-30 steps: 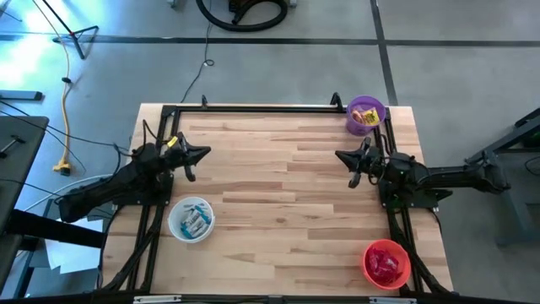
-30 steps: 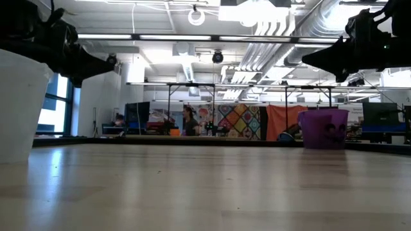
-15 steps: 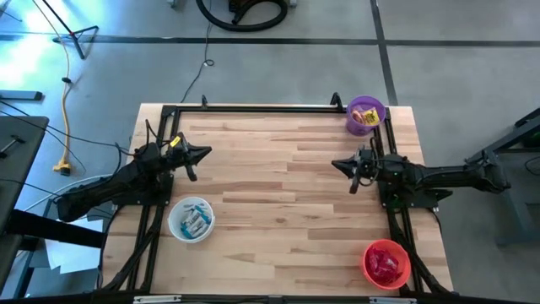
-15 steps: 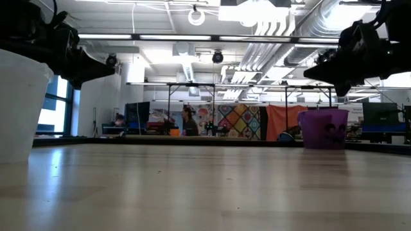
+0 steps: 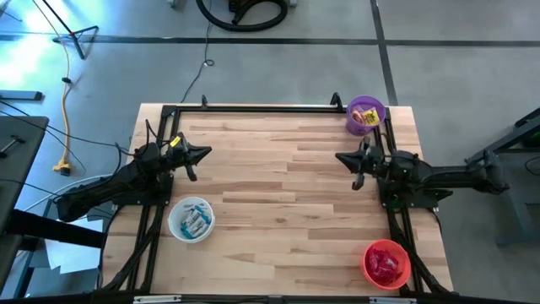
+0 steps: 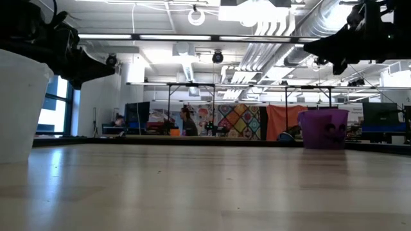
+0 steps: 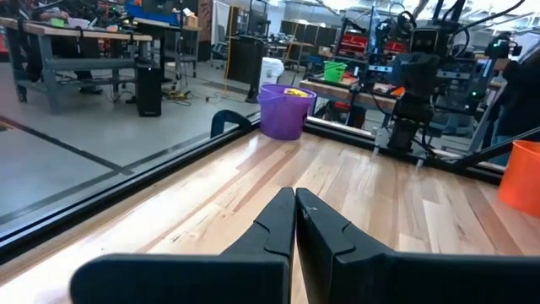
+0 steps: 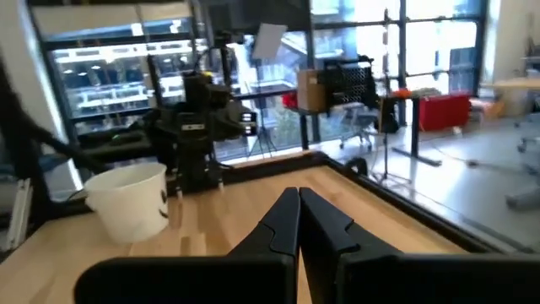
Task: Sort candy
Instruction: Return to Home Position
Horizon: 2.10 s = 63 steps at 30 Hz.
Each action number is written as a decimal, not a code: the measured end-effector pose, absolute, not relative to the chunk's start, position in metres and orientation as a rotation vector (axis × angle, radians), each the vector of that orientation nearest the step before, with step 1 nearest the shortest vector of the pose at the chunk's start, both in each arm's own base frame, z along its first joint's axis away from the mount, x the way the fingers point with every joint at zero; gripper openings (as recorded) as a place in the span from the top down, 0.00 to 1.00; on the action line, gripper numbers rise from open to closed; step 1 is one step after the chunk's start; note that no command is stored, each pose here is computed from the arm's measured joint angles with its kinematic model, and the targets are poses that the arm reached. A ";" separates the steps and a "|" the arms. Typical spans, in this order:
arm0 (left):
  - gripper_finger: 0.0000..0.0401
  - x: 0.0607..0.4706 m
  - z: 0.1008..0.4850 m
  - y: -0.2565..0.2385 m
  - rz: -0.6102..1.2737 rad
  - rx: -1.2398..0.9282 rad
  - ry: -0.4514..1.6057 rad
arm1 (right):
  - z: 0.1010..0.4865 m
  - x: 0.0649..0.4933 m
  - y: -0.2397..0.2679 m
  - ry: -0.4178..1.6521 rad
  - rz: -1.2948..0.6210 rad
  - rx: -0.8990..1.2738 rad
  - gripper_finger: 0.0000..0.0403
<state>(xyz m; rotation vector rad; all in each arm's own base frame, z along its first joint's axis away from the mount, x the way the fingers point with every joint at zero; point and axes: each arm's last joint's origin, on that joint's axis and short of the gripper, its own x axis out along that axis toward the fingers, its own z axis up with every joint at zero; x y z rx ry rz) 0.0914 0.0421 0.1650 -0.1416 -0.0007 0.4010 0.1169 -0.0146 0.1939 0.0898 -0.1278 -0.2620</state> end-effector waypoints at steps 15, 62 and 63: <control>1.00 0.091 0.165 0.042 0.401 -0.142 -0.001 | 0.188 0.100 -0.018 -0.165 -0.458 -0.204 1.00; 1.00 0.091 0.165 0.042 0.401 -0.142 -0.001 | 0.187 0.100 -0.018 -0.164 -0.451 -0.151 1.00; 1.00 0.091 0.165 0.042 0.401 -0.142 -0.001 | 0.187 0.100 -0.018 -0.164 -0.451 -0.151 1.00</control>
